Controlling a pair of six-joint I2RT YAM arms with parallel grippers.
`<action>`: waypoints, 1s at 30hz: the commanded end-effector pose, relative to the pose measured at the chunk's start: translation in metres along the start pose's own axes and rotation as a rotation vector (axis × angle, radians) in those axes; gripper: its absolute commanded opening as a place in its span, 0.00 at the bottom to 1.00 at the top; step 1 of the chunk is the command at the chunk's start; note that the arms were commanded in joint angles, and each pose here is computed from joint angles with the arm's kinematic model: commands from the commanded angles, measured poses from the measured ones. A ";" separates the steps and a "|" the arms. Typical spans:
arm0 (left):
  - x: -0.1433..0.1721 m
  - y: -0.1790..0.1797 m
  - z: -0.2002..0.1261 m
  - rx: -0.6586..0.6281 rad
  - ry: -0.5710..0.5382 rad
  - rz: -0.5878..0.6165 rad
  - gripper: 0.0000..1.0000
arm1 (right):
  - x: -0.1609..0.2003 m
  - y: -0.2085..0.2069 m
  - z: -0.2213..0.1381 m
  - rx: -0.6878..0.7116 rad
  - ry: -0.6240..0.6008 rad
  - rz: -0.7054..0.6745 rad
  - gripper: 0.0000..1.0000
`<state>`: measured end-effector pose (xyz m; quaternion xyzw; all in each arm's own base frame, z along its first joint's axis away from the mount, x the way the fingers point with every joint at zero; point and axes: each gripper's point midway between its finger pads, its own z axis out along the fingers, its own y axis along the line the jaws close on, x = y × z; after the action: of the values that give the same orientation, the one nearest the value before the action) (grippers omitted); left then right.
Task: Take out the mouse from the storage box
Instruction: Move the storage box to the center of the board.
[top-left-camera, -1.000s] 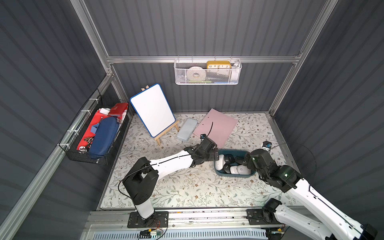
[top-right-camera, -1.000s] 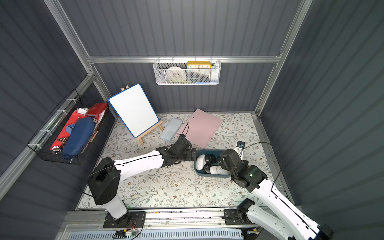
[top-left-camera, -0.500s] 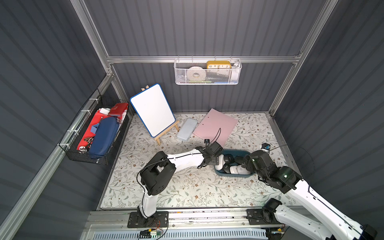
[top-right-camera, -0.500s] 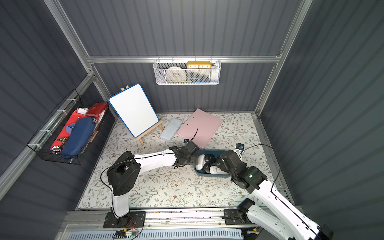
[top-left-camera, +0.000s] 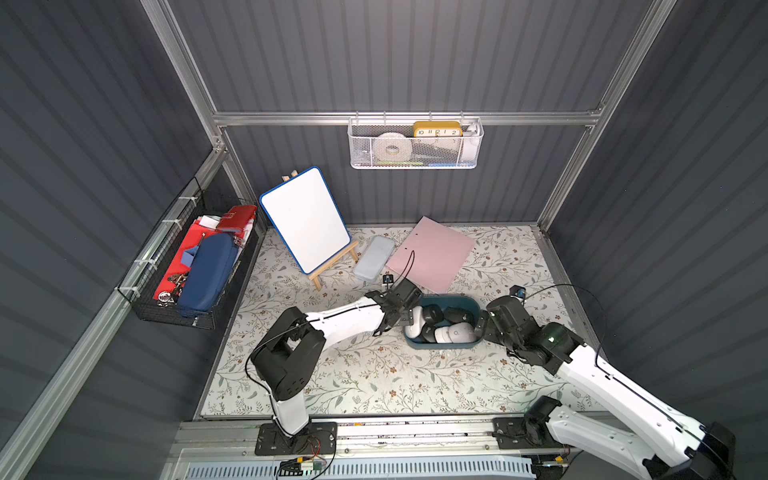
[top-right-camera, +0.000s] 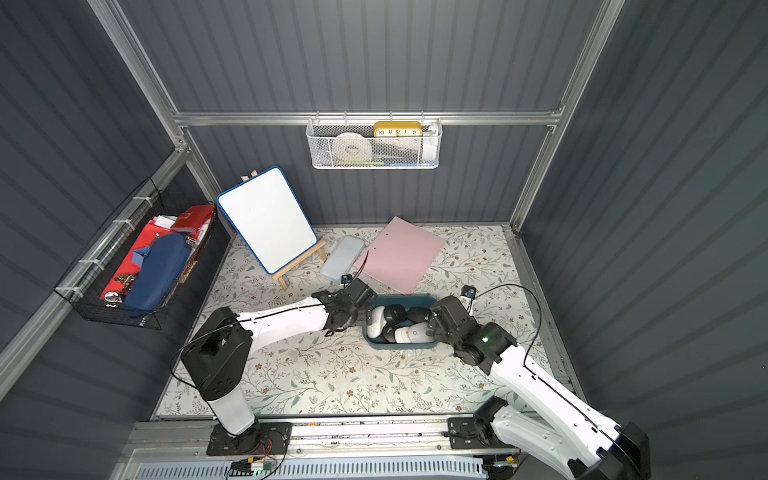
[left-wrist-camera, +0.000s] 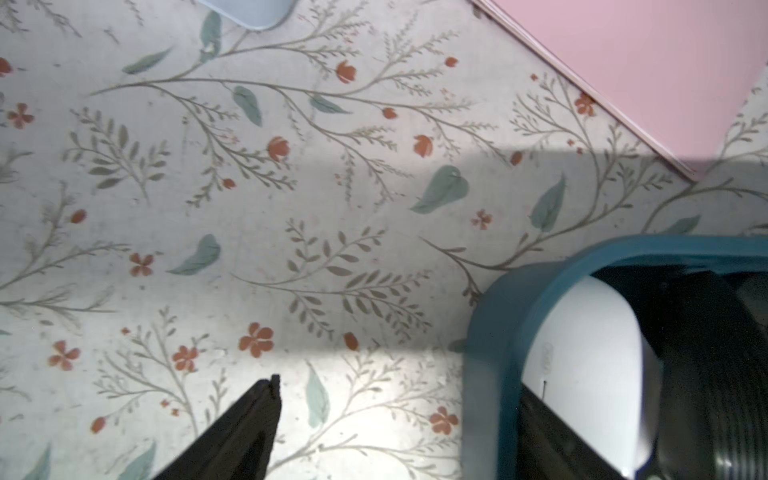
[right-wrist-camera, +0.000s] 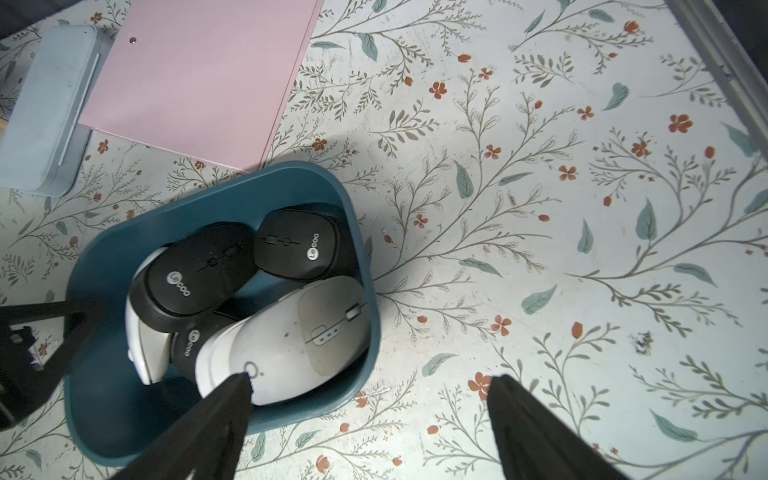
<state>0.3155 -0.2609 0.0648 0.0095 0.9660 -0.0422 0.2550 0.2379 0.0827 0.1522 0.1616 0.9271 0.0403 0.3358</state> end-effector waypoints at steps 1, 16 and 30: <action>-0.001 0.011 -0.006 -0.013 -0.018 0.039 0.86 | 0.001 0.008 0.006 -0.018 0.013 -0.002 0.93; -0.012 0.086 -0.002 0.004 -0.006 -0.123 0.76 | 0.040 0.061 0.052 -0.124 0.254 0.004 0.92; -0.034 0.031 -0.052 0.522 -0.108 -0.335 0.93 | 0.030 0.120 0.075 -0.313 0.308 0.057 0.92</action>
<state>0.3218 -0.2018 0.1186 -0.0915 0.9143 -0.2595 0.2972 0.2864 0.1856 0.0880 0.1276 0.9510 0.1813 0.2153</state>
